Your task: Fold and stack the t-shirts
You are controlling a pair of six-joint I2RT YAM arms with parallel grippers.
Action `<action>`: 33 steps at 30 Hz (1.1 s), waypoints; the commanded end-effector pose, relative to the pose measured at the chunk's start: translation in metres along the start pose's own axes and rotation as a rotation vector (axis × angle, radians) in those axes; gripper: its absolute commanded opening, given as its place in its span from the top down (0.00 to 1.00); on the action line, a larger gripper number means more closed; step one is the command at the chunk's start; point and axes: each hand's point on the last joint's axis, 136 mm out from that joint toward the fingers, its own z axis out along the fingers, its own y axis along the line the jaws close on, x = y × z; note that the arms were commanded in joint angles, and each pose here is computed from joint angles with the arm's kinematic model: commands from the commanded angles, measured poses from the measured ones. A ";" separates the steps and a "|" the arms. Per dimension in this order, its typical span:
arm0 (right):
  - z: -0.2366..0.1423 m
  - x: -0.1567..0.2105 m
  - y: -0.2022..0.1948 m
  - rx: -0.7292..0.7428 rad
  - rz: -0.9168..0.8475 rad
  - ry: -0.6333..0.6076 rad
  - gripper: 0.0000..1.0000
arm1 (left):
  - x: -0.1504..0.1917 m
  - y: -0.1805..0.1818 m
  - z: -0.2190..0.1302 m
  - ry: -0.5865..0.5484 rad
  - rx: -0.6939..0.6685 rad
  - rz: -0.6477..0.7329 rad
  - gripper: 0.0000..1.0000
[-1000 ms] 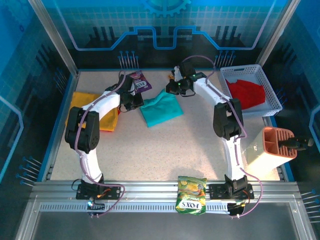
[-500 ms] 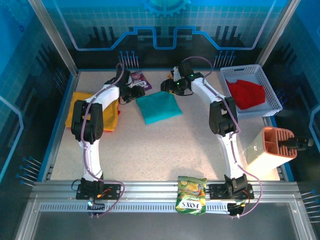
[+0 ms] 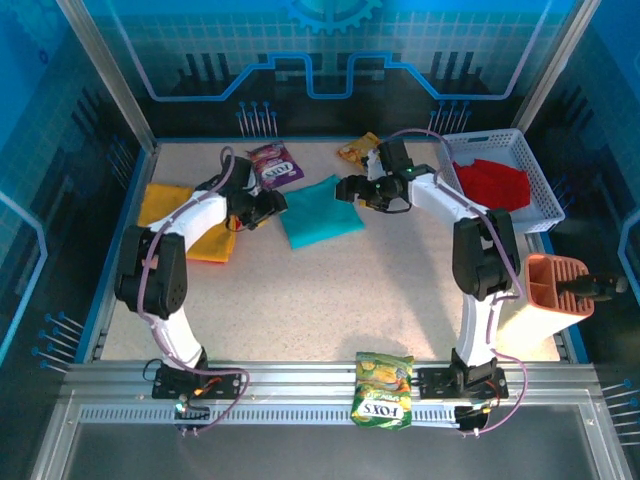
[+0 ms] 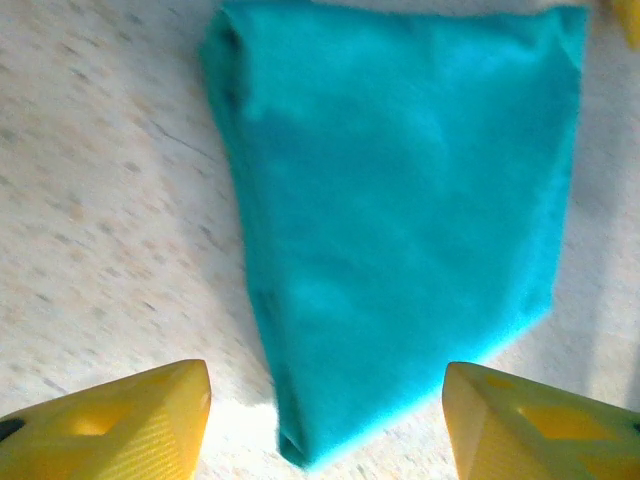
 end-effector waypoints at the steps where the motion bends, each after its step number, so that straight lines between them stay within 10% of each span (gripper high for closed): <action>1: -0.006 -0.008 0.023 -0.142 0.035 -0.046 0.16 | 0.010 -0.054 -0.018 -0.025 0.160 0.006 0.36; 9: 0.027 -0.023 0.039 -0.319 0.255 -0.102 0.15 | 0.022 -0.108 0.015 0.004 0.340 -0.067 0.39; 19: 0.079 -0.011 0.020 -0.343 0.434 -0.099 0.15 | 0.028 -0.080 0.080 0.042 0.339 -0.193 0.41; 33: 0.083 0.026 -0.047 -0.133 0.499 -0.084 0.15 | 0.060 0.012 0.105 0.086 -0.012 -0.083 0.43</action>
